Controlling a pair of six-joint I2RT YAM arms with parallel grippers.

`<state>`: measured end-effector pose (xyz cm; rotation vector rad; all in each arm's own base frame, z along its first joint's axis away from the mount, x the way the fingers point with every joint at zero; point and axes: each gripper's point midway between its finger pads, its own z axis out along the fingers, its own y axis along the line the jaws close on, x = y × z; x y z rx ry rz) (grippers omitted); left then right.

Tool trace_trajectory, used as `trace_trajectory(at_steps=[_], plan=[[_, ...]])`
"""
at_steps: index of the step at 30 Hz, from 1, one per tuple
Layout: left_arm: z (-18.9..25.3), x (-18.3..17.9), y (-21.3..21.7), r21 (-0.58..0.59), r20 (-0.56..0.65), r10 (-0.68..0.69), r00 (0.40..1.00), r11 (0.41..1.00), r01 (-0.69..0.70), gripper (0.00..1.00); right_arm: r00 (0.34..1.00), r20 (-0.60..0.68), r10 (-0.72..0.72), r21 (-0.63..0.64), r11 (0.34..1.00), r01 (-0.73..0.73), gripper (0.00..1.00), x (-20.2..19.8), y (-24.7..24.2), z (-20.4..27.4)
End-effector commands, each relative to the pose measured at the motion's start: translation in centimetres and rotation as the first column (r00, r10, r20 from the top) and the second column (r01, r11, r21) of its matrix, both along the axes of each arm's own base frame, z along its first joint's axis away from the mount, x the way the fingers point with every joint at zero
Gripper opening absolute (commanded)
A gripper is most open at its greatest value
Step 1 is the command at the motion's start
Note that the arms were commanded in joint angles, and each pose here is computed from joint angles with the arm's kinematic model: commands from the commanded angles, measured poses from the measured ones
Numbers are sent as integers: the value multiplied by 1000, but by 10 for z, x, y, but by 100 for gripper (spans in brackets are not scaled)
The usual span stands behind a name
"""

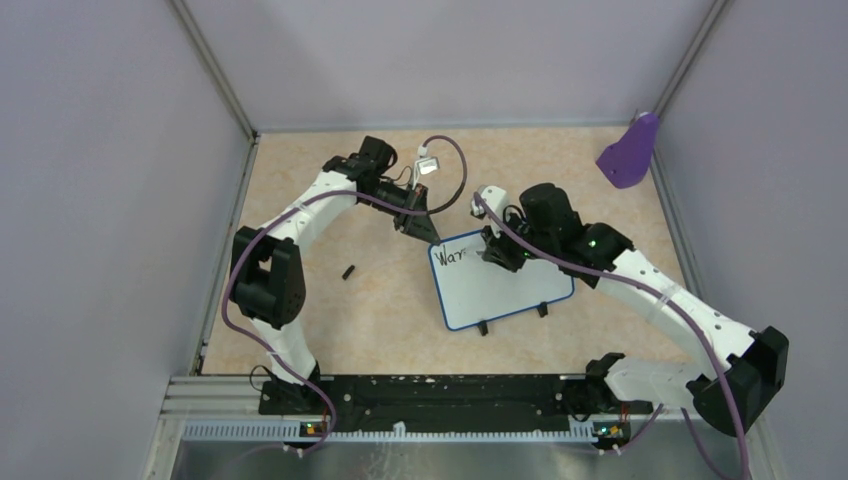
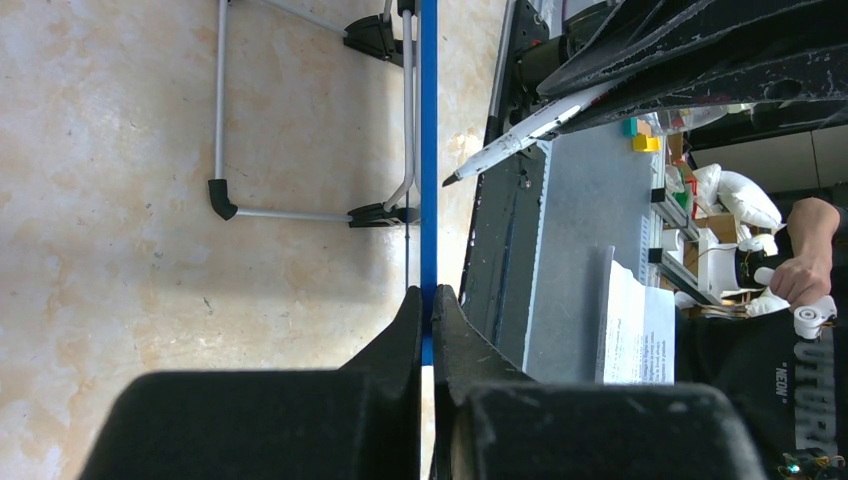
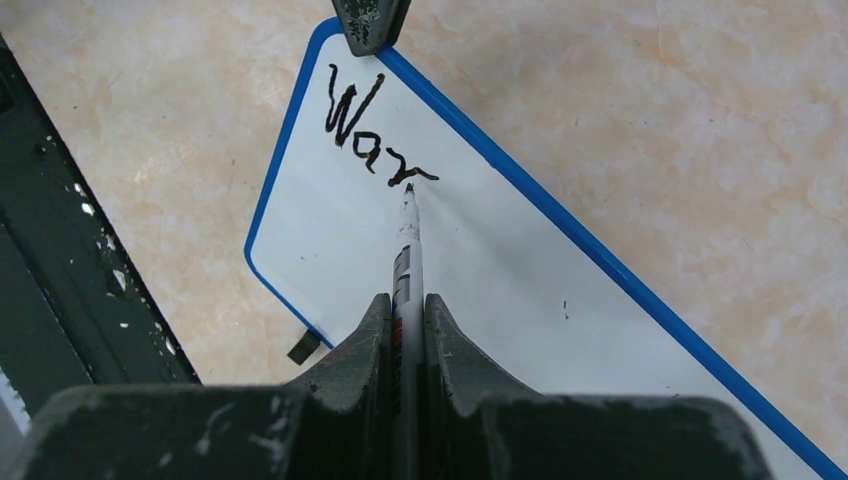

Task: Write a sentence on the whiteboard

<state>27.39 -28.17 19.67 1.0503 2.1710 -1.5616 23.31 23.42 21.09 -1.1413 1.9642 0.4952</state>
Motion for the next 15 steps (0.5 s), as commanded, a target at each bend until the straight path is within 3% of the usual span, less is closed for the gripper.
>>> trace_trajectory(at_steps=[1,15], plan=[[-2,-5,-5,-4,2,-24,1000,1000,24,0,998,28,49,32,998,-50,0,-7,1,14],[-4,-5,-6,1,2,-29,1000,1000,29,0,999,42,19,47,999,-21,0,0,3,14]])
